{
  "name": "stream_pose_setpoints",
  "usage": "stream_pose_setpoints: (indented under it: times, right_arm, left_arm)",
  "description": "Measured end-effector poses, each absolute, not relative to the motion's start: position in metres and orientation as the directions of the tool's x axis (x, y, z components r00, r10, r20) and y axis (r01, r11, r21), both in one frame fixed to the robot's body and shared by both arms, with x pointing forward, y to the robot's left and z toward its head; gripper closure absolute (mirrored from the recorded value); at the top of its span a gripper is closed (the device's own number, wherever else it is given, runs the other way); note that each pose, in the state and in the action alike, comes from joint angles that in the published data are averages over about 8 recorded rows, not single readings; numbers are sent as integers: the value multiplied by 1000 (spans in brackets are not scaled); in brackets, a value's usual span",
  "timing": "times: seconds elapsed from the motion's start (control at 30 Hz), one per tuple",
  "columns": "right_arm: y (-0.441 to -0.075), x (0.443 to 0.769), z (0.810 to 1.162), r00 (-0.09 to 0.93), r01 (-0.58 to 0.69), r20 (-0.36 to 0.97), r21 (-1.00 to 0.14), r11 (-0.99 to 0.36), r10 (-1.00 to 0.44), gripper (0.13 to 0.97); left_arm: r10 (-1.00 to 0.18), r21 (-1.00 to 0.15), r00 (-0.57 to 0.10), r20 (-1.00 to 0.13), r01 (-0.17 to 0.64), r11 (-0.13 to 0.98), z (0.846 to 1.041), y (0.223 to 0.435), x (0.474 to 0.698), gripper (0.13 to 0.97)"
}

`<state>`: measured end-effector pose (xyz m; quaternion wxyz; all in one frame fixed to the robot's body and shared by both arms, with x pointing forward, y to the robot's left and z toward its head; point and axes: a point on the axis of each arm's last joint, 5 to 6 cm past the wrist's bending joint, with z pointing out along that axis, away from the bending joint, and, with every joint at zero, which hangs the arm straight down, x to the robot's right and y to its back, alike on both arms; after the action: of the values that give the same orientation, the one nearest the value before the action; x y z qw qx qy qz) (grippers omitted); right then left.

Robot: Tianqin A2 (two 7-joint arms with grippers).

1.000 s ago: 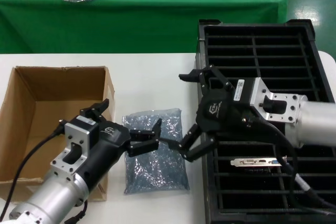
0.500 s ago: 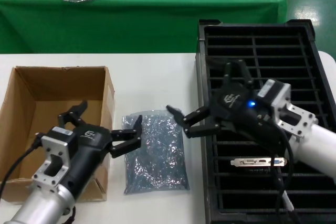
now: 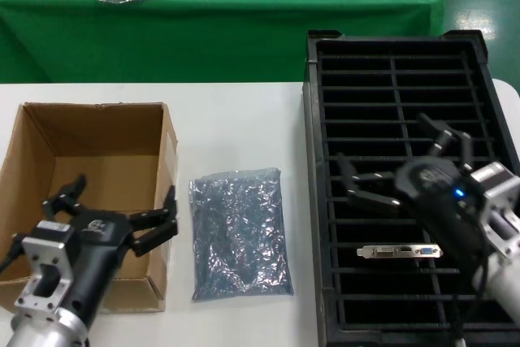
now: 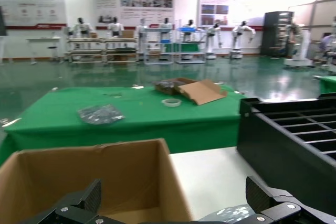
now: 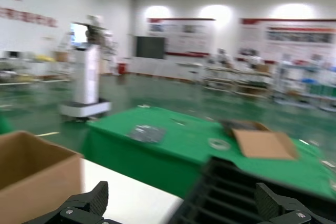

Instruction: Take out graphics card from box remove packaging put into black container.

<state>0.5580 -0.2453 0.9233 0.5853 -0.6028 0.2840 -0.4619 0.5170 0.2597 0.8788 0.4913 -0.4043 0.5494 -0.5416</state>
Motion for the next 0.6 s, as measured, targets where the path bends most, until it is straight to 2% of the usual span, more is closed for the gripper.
stream_pose_setpoints:
  times: [0.37,0.6]
  right_arm:
    - [-270,524,874,147,77,100,-993,-90,-984,130]
    - [-273,519,868,112,60,90,-995,-83,-990,130]
  left_arm:
    - [-994,-996,-79,-77,46,74,862,275,507,132]
    - [-995,-997,-65,-75,39,72,860,276,505,132]
